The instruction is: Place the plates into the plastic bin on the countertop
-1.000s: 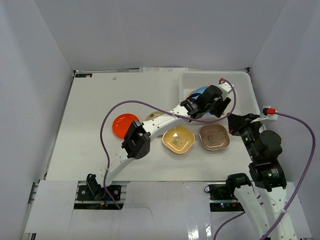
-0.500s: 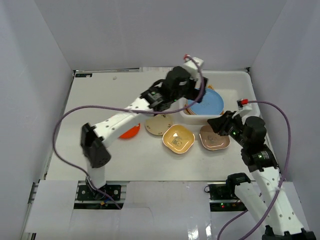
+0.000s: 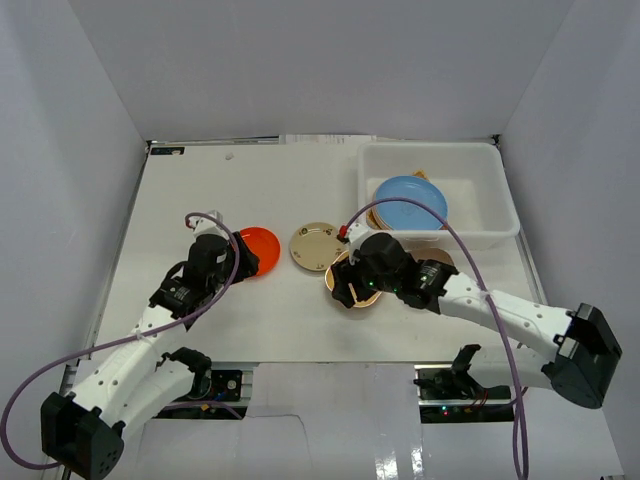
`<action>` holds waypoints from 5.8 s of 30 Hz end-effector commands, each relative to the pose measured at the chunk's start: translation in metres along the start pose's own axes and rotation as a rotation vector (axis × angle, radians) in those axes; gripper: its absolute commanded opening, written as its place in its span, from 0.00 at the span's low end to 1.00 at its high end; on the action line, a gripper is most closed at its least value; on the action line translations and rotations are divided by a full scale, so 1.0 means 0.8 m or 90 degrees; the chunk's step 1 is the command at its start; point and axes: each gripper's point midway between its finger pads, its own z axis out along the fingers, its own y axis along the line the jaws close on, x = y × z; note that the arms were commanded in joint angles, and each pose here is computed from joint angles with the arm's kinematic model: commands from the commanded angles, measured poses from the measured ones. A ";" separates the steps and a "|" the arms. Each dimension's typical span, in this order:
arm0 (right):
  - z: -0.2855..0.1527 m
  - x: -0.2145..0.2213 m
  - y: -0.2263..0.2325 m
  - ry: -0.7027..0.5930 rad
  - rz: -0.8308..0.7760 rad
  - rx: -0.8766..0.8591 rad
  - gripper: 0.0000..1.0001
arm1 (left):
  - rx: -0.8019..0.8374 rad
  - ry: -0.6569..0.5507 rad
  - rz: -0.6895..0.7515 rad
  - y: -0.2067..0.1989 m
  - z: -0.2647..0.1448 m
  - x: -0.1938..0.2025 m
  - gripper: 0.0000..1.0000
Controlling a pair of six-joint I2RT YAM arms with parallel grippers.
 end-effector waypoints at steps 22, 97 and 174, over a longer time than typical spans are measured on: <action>0.078 0.046 -0.015 0.143 -0.115 0.082 0.08 | -0.014 0.002 -0.117 0.027 0.015 0.049 0.70; -0.235 -0.174 -0.096 -0.378 0.053 0.138 0.49 | 0.235 0.134 0.225 -0.380 0.067 0.238 0.00; -0.014 -0.002 -0.102 -0.459 0.569 0.013 0.64 | -0.066 -0.054 -0.324 0.093 0.055 0.022 0.91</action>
